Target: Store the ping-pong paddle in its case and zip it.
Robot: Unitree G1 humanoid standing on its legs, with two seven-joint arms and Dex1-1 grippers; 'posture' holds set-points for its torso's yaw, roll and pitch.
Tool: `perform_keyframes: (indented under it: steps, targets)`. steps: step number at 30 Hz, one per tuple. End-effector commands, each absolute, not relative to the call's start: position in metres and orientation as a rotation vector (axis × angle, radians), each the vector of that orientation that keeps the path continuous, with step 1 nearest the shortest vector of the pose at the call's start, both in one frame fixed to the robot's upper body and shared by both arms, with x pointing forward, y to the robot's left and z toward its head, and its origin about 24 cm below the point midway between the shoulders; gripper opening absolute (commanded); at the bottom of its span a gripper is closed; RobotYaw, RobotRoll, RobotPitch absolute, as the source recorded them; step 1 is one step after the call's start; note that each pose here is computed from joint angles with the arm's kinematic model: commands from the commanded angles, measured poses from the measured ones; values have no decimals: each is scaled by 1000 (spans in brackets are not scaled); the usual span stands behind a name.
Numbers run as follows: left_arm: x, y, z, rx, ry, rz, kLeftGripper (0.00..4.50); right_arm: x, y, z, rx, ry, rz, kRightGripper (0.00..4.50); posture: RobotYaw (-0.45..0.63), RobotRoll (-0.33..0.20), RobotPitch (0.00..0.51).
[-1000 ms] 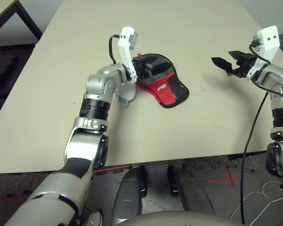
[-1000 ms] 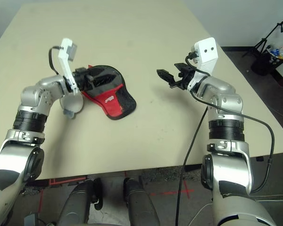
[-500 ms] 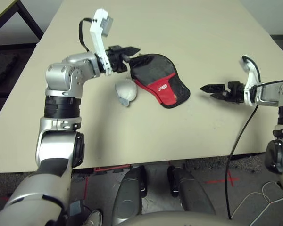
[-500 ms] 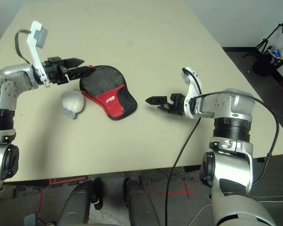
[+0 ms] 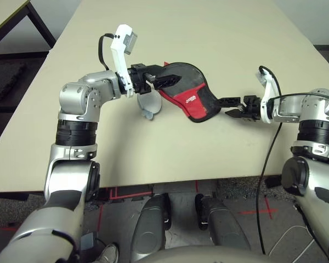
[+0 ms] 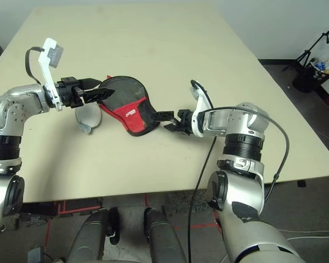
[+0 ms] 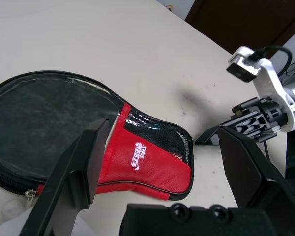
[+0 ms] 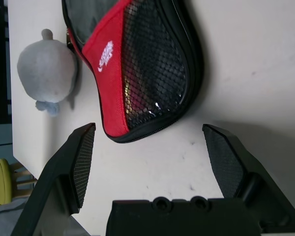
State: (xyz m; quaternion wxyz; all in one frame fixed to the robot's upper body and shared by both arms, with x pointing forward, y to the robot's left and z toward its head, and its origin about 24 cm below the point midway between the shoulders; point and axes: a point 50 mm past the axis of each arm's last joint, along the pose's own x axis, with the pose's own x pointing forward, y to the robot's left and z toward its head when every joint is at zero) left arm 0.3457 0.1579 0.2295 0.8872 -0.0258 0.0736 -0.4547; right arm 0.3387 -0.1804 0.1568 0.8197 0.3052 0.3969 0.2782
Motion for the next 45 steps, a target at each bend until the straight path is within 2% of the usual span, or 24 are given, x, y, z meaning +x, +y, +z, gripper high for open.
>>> perform_keyframes:
  steps: [1,15,29,33,40,45]
  targets:
    - [344,154,226,-57,169,-961,4500,342,-177,154,655,854,566,4487,38,0,184]
    - [343,156,222,-71,176,-948,4500,364,-159,147,778,825,500,4487,46,0,203]
    - [343,157,221,-80,177,-934,4500,366,-114,138,794,928,587,4487,63,0,211]
    - [343,157,221,-81,175,-930,4500,366,-106,139,804,942,603,3688,65,0,211]
    - [342,158,220,-83,174,-921,4500,365,-105,139,771,962,588,1578,65,0,215]
    - [342,160,218,-84,175,-911,4500,354,-114,143,788,1027,589,102,58,0,217]
